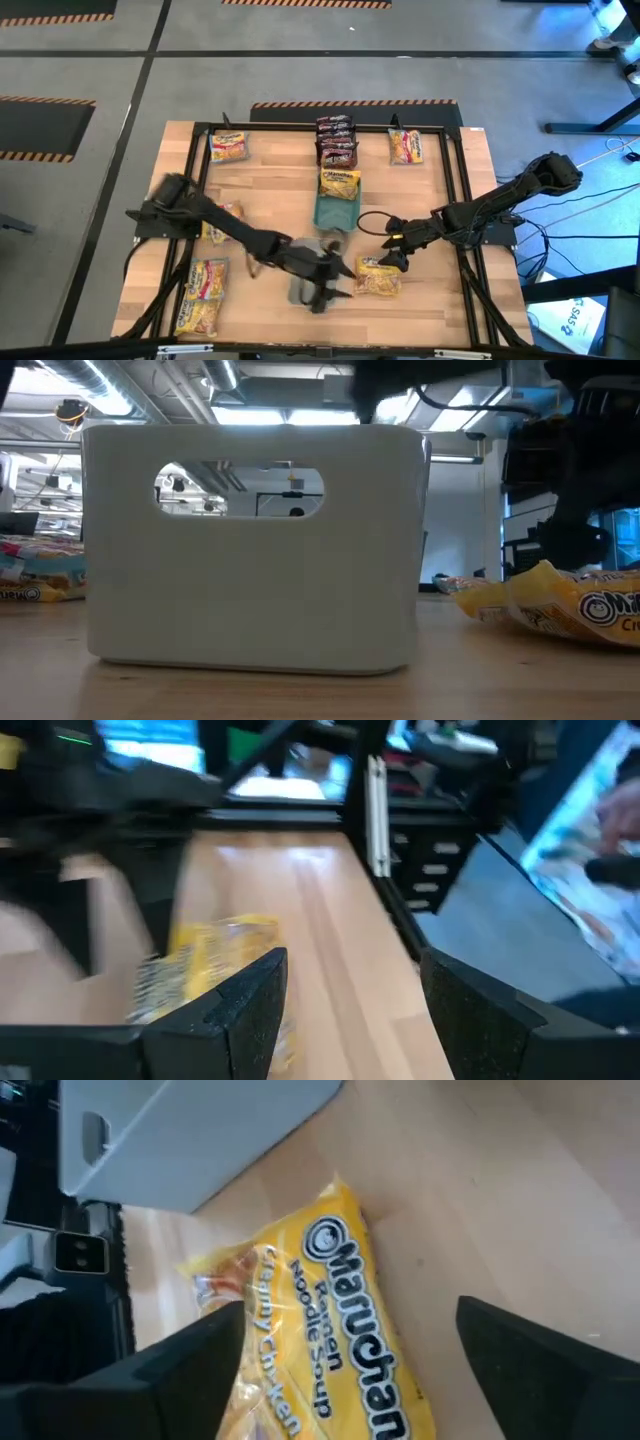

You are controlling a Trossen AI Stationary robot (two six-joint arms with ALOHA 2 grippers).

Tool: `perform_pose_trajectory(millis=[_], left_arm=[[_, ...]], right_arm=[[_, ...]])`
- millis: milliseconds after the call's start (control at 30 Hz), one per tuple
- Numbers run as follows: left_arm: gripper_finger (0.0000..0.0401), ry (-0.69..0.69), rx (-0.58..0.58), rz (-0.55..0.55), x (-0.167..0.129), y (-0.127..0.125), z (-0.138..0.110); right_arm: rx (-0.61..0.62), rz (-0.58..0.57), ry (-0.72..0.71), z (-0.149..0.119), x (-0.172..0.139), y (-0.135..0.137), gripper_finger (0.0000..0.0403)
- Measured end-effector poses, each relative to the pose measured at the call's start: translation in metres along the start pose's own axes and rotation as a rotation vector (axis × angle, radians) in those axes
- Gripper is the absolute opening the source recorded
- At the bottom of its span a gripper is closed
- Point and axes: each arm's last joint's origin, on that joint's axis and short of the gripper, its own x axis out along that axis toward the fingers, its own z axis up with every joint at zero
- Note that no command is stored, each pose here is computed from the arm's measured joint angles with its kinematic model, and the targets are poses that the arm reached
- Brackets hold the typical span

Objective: Sort Maruchan noodles
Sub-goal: Put the yellow noodle pack into the green bin

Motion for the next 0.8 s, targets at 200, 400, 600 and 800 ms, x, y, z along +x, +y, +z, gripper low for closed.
perform_pose_trajectory(millis=[200, 400, 600, 800], left_arm=[[0.0225, 0.227, 0.044, 0.016, 0.055, -0.001, -0.002], [0.0224, 0.280, 0.076, 0.034, 0.091, 0.004, -0.019], [0.0224, 0.299, 0.056, 0.007, 0.105, 0.020, -0.029], [0.0224, 0.321, 0.043, -0.040, 0.110, 0.031, -0.038]], right_arm=[[-0.001, -0.016, 0.055, -0.004, 0.002, -0.003, 0.0361], [-0.002, -0.002, 0.068, -0.004, 0.002, -0.003, 0.0349], [0.000, -0.020, 0.074, -0.005, 0.007, -0.005, 0.0344], [0.001, -0.034, 0.088, -0.006, 0.011, -0.007, 0.0344]])
